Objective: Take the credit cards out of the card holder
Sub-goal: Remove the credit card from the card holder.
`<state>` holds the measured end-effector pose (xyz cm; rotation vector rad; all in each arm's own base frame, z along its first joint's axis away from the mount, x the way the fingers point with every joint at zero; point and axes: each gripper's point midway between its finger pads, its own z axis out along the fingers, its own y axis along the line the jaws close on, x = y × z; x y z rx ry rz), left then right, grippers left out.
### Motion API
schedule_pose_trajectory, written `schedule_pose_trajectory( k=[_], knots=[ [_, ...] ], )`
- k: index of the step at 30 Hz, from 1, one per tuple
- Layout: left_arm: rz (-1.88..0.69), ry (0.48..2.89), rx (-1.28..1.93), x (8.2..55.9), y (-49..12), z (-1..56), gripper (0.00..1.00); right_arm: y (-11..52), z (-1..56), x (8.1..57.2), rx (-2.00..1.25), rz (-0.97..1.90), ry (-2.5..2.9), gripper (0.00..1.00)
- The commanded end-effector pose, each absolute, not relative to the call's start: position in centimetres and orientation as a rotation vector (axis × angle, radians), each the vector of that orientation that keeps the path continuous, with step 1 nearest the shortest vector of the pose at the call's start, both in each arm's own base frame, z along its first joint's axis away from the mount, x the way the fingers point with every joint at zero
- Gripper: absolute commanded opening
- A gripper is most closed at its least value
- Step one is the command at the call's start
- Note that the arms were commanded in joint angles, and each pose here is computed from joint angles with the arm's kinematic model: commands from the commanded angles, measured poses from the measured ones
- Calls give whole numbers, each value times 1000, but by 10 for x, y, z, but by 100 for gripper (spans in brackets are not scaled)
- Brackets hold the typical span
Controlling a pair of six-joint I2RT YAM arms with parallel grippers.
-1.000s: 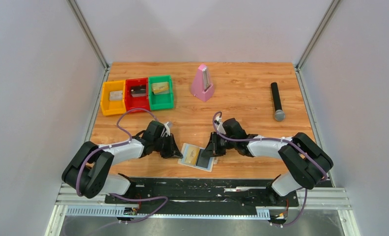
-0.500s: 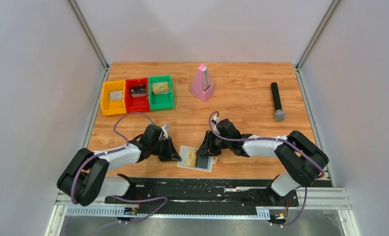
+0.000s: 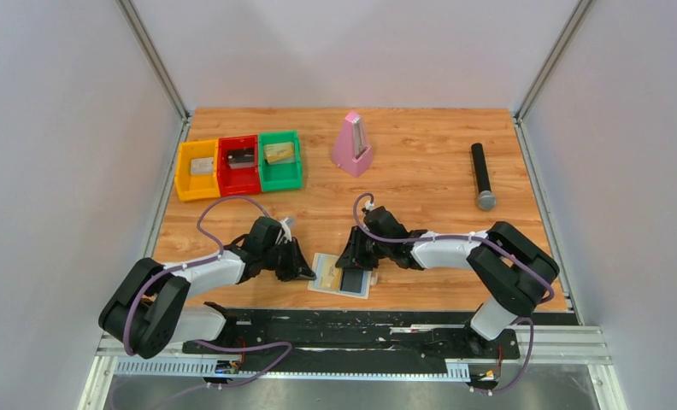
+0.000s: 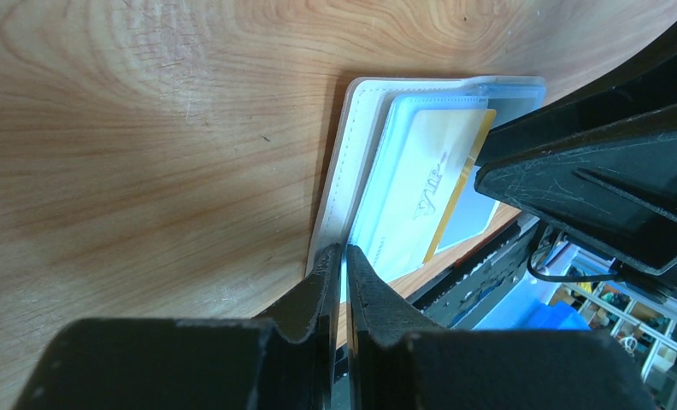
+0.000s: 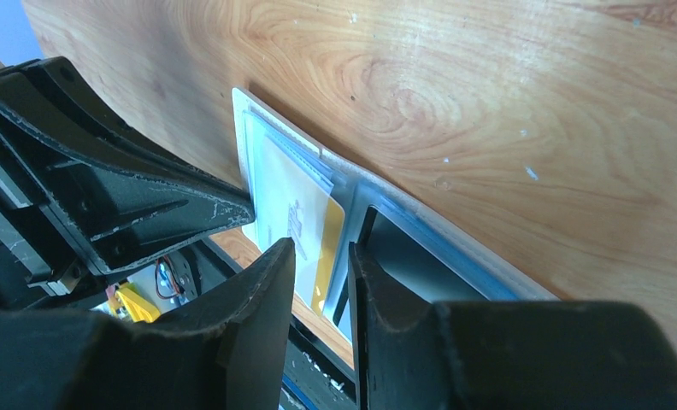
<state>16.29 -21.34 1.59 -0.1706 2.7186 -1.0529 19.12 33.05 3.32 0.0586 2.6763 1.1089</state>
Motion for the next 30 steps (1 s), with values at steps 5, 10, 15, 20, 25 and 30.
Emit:
schedule_pose_trajectory(
  k=[5, 10, 15, 20, 25, 30],
  knots=[
    [-943, 2835, -209, 137, -195, -9, 15, 332, 24, 198, 102, 1018, 2699, 31],
    [-955, 2824, -215, 138, -196, -7, 14, 331, 18, 198, 102, 998, 2715, 31],
    [-945, 2817, -218, 138, -195, -6, 14, 329, 20, 197, 80, 995, 2703, 16],
    [-902, 2836, -221, 137, -190, -12, 14, 323, 30, 198, 49, 1009, 2654, 2],
    [-867, 2864, -215, 136, -187, -18, 14, 325, 51, 202, 28, 1094, 2600, 2],
    [-861, 2865, -215, 137, -187, -19, 14, 321, 54, 202, 2, 1139, 2592, 7]
  ],
)
